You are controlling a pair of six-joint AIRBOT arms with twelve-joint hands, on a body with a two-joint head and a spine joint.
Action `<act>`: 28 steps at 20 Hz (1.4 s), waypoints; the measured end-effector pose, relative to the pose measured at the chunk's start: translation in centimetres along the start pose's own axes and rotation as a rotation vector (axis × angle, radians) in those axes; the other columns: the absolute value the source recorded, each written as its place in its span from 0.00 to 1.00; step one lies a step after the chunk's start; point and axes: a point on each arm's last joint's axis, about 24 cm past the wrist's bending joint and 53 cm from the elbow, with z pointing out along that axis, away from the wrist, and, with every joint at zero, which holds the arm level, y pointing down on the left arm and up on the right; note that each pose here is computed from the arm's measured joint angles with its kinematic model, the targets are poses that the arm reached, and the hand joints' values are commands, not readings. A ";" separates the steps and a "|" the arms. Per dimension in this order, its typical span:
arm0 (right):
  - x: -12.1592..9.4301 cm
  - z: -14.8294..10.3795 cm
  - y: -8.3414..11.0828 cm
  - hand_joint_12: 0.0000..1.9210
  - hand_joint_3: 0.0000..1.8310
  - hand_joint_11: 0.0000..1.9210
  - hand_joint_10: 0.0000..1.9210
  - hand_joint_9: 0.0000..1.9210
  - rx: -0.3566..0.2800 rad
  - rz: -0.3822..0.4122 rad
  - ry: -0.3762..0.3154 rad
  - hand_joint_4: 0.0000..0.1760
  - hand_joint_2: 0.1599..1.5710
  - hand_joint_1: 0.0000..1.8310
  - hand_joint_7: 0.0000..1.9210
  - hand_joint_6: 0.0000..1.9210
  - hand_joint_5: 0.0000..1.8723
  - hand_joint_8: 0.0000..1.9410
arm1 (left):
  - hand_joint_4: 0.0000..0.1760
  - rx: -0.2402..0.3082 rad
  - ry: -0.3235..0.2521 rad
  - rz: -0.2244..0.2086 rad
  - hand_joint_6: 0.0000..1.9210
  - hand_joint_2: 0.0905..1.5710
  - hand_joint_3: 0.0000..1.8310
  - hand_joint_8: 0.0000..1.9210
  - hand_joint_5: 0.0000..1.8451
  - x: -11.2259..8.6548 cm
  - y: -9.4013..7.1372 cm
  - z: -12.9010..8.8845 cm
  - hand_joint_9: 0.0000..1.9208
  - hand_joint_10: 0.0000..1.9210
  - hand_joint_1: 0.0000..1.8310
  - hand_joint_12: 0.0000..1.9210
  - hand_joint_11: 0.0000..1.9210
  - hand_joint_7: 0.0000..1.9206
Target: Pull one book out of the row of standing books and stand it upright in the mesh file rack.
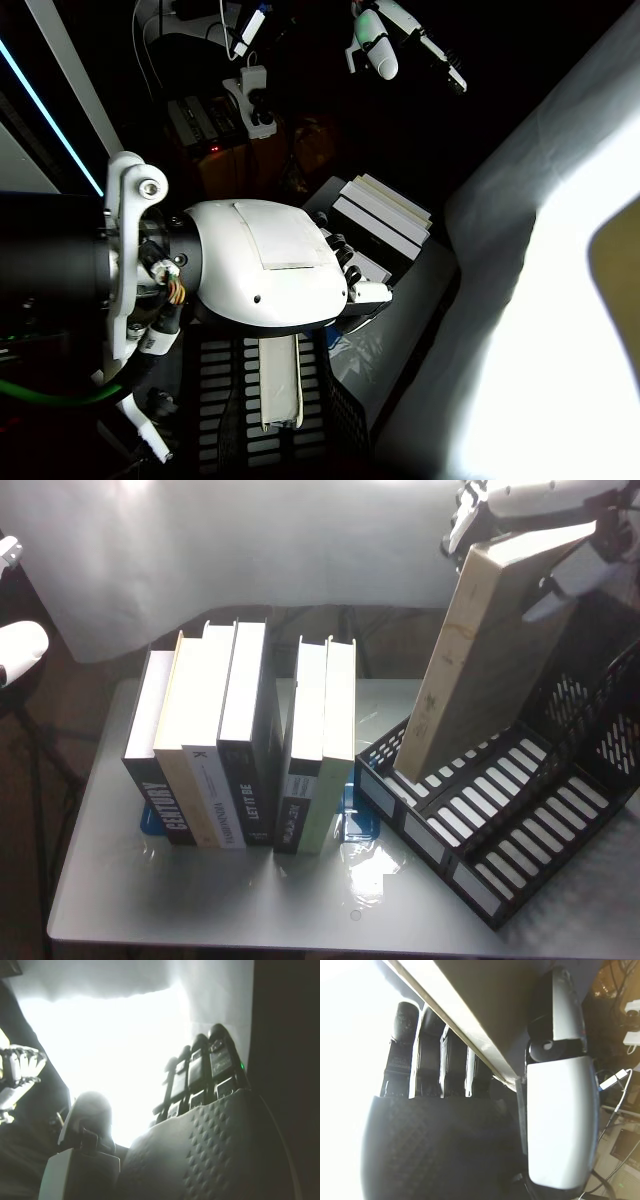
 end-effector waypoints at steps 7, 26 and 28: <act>0.4 0.8 -1.5 0.99 0.00 0.35 0.88 0.39 0.042 -0.002 -0.006 0.00 0.75 0.68 0.42 0.58 0.41 0.77 | 0.00 0.002 -0.001 0.000 0.00 0.91 0.00 0.00 0.00 0.0 0.0 0.0 0.00 0.00 0.06 0.00 0.00 0.00; 1.6 1.7 -5.4 0.93 0.00 0.03 0.66 0.21 0.150 -0.059 0.014 0.00 0.81 0.61 0.33 0.80 0.38 0.74 | 0.00 0.013 -0.011 0.004 0.00 0.89 0.00 0.00 0.00 -0.3 0.1 -0.1 0.00 0.00 0.02 0.00 0.00 0.00; 1.5 1.8 -5.7 0.91 0.00 0.13 0.84 0.27 0.158 -0.054 0.014 0.00 0.79 0.71 0.37 0.78 0.37 0.71 | 0.00 0.014 -0.013 0.004 0.00 0.89 0.00 0.00 0.00 -0.3 0.1 -0.1 0.00 0.00 0.00 0.00 0.00 0.00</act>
